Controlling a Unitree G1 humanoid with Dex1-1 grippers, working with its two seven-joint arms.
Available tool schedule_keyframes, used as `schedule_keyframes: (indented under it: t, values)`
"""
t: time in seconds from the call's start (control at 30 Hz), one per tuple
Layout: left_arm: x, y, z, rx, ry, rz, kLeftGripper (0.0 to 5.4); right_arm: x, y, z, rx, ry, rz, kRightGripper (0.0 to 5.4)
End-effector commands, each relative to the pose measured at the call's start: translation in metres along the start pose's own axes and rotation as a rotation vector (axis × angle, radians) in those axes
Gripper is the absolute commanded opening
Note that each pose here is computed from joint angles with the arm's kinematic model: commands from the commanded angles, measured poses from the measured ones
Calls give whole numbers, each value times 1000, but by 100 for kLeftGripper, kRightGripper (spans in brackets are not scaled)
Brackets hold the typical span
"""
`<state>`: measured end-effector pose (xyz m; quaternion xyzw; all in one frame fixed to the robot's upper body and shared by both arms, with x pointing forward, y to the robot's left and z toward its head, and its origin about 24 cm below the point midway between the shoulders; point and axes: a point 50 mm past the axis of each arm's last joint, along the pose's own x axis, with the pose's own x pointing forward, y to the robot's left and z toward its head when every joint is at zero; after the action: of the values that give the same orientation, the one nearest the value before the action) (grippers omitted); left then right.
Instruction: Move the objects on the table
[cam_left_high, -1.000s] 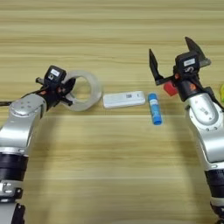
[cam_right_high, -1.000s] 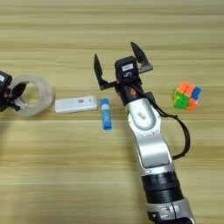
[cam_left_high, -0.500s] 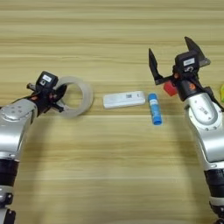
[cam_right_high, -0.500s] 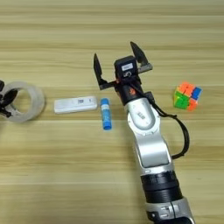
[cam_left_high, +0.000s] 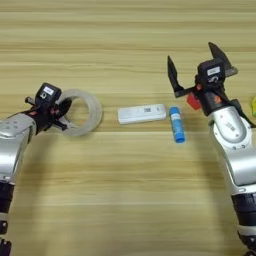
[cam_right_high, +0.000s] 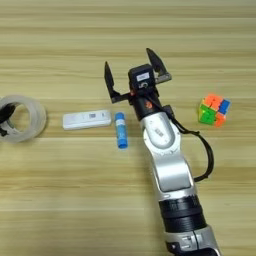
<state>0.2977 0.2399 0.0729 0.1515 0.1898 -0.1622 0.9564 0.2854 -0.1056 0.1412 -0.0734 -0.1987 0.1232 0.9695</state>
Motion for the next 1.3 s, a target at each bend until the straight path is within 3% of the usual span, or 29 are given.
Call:
schedule_keyframes:
  t: [0.03,0.5,0.53,1.3]
  values:
    - [2,4,-2,8,42,-5,114,2,1,0,5,9,-4,540]
    - [4,6,9,31,23,-19,114,2,2,-2,5,15,-5,540]
    - [5,6,11,35,20,-18,142,2,3,-2,5,16,-5,540]
    - [6,8,22,48,-18,-16,358,3,5,-6,9,29,-7,540]
